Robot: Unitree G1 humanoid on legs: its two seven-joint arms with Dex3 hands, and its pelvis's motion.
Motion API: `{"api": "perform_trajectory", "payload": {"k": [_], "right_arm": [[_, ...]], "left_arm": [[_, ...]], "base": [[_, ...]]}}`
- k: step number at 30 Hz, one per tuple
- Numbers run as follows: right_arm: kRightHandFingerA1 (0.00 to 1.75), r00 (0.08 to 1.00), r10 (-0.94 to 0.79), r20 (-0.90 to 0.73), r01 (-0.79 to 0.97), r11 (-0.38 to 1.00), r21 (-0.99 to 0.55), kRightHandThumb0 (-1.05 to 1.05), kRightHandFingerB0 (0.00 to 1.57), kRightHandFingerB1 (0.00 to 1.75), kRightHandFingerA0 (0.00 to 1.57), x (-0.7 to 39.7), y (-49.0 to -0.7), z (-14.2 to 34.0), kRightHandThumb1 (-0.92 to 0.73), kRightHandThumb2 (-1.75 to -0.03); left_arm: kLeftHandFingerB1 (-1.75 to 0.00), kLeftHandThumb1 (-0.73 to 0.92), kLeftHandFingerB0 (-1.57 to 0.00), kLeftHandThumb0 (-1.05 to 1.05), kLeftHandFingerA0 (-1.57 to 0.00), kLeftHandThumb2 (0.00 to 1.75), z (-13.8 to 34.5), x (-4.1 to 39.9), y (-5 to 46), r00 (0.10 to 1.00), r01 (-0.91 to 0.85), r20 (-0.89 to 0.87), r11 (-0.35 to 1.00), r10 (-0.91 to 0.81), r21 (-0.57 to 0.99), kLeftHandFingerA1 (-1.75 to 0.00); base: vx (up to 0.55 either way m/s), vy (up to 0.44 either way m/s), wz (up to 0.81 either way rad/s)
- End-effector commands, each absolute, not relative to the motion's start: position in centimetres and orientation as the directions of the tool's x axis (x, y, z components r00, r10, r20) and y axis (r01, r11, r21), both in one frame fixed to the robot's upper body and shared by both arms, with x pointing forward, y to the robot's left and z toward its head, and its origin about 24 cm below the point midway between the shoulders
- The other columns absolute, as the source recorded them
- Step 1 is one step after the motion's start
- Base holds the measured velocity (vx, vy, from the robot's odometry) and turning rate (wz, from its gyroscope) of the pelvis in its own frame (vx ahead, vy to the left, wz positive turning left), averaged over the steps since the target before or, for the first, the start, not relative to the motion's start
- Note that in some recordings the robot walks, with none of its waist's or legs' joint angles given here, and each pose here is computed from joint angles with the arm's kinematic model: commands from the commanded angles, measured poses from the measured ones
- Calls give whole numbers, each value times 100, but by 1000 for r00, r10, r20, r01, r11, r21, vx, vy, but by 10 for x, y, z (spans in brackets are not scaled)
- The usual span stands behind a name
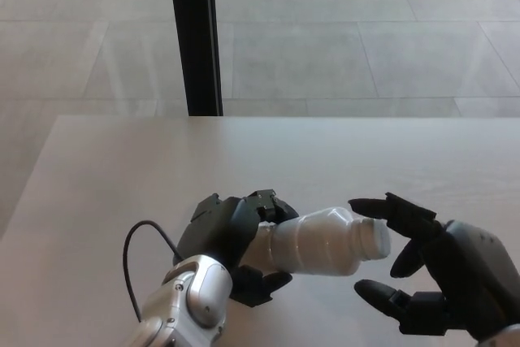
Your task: The robot uses its left hand to to lift the bottle kept on the middle of the desk and tilts it towards its right hand. It then uses its right hand to rotate its cap to open it and places the bottle and cap back on the desk
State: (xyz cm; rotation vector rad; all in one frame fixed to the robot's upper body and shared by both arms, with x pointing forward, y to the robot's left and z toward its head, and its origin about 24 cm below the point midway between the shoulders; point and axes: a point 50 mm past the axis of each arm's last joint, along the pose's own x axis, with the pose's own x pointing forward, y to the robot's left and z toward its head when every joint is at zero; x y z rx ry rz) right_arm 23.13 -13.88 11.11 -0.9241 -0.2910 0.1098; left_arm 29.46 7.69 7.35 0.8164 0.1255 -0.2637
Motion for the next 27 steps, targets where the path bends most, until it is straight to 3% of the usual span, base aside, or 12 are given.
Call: {"api": "perform_trajectory", "payload": {"k": [1, 3, 12, 13, 14, 15, 17, 19, 22, 23, 26, 27], "right_arm": [[118, 925, 225, 306, 178, 453, -873, -56, 48, 42, 86, 233, -146, 116, -57, -58], [117, 927, 219, 305, 181, 451, -874, -56, 49, 42, 87, 233, -149, 116, -57, -58], [108, 933, 189, 307, 202, 432, -879, -56, 51, 40, 92, 236, -157, 115, -56, -58], [106, 936, 179, 304, 204, 428, -880, -56, 51, 39, 93, 236, -159, 115, -56, -58], [105, 937, 179, 301, 202, 427, -881, -55, 51, 39, 92, 236, -160, 115, -56, -58], [104, 938, 177, 298, 200, 426, -882, -55, 51, 39, 93, 236, -160, 114, -56, -58], [104, 940, 171, 295, 198, 428, -882, -55, 52, 39, 94, 236, -162, 114, -55, -58], [100, 940, 172, 294, 195, 437, -878, -55, 53, 39, 96, 235, -162, 113, -55, -58], [101, 940, 179, 292, 190, 436, -880, -54, 53, 40, 98, 235, -163, 110, -55, -57], [101, 942, 180, 285, 183, 437, -881, -54, 53, 39, 98, 235, -163, 110, -55, -57], [97, 953, 190, 236, 134, 434, -891, -54, 53, 38, 97, 233, -164, 106, -56, -58], [97, 955, 192, 227, 125, 436, -891, -54, 53, 38, 97, 232, -164, 105, -56, -58]], "left_arm": [[-72, 57, -73, -9, -82, 83, 68, 292, 81, 950, 305, -282, 604, -136, 737, -126], [-69, 57, -69, -11, -84, 77, 68, 291, 80, 949, 305, -286, 606, -131, 734, -110], [-72, 55, -71, -10, -85, 81, 68, 287, 78, 954, 296, -260, 624, -151, 723, -108], [-74, 52, -74, -8, -84, 85, 68, 287, 78, 954, 294, -260, 631, -148, 718, -128], [-78, 54, -76, -8, -84, 85, 68, 287, 78, 954, 295, -261, 631, -149, 718, -131], [-77, 55, -74, -10, -84, 83, 68, 286, 79, 954, 296, -261, 631, -150, 718, -119], [-78, 53, -76, -9, -84, 85, 67, 286, 79, 956, 289, -251, 632, -151, 719, -121], [-72, 56, -70, -10, -86, 77, 67, 285, 79, 955, 290, -256, 628, -147, 722, -107], [-71, 56, -68, -13, -81, 78, 66, 284, 78, 954, 294, -258, 630, -151, 719, -103], [-88, 52, -75, -9, -78, 88, 66, 284, 78, 956, 290, -252, 638, -152, 714, -134], [-91, 52, -80, -9, -81, 95, 66, 285, 78, 955, 292, -248, 629, -161, 720, -160], [-91, 52, -80, -9, -81, 95, 66, 285, 78, 955, 293, -249, 632, -160, 718, -160]], "base": [[0, 0, 0], [0, 0, 0], [0, 0, 0], [0, 0, 0], [0, 0, 0], [0, 0, 0], [0, 0, 0], [0, 0, 0], [0, 0, 0], [0, 0, 0], [0, 0, 0], [0, 0, 0]]}}
